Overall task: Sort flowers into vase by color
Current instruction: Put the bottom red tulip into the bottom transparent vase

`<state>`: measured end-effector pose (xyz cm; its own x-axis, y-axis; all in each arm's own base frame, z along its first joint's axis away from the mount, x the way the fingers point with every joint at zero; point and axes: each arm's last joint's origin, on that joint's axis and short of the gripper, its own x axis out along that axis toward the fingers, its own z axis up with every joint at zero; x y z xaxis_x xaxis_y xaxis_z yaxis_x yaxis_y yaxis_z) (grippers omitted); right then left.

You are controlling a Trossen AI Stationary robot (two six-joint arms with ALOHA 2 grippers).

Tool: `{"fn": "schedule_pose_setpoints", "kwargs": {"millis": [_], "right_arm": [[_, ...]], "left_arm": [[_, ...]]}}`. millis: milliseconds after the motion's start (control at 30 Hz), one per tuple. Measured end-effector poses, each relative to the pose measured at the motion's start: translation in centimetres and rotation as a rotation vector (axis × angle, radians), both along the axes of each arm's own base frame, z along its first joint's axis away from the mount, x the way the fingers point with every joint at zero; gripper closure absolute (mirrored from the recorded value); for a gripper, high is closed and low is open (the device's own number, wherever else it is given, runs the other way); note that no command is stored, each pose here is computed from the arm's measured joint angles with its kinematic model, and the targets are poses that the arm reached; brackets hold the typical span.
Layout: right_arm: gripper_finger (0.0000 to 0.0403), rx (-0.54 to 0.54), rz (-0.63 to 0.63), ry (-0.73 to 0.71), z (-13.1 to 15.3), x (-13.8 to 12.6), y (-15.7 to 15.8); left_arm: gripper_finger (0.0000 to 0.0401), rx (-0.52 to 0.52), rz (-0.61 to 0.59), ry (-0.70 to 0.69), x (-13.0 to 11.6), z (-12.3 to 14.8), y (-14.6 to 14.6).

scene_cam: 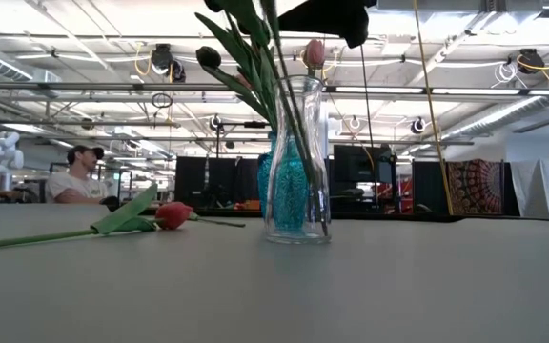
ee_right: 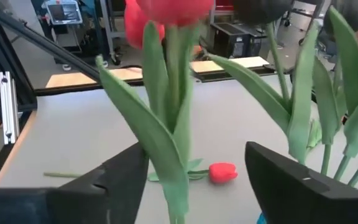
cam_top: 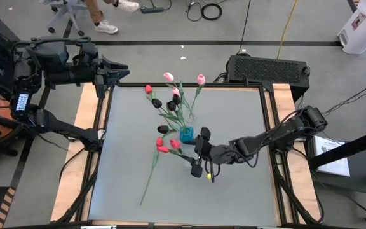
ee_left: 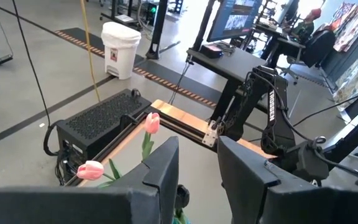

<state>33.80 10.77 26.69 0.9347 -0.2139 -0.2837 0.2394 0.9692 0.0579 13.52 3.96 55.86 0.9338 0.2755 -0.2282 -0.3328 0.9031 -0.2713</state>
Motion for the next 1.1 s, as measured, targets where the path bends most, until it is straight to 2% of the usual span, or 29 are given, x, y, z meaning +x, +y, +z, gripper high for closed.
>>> {"fn": "schedule_pose_setpoints", "kwargs": {"millis": [233, 467, 633, 800, 933, 1100], "right_arm": [[0.0114, -0.016, 0.008, 0.023, 0.8, -1.0, 0.0], [0.011, -0.034, 0.014, 0.046, 2.7, -2.9, -0.7], [0.011, -0.035, 0.016, 0.029, 4.6, -4.6, -1.4], [0.011, -0.046, 0.014, -0.019, 6.8, -6.5, -2.1], [0.011, -0.057, 0.003, -0.086, 8.7, -8.1, -2.7], [0.011, -0.062, -0.015, -0.183, 11.2, -10.6, -3.8]], "left_arm": [[0.0283, 0.0, 0.001, 0.001, 0.0, 0.0, 0.0], [0.0283, -0.045, 0.012, 0.025, -0.1, -0.3, 0.0], [0.0283, -0.124, 0.027, 0.086, -0.3, -1.1, -0.2], [0.0283, -0.155, -0.003, 0.225, -0.7, -2.3, -0.8], [0.0283, -0.159, -0.036, 0.289, -2.1, -2.8, -1.6], [0.0283, -0.123, 0.002, 0.246, -4.9, -2.4, -2.2]]}}
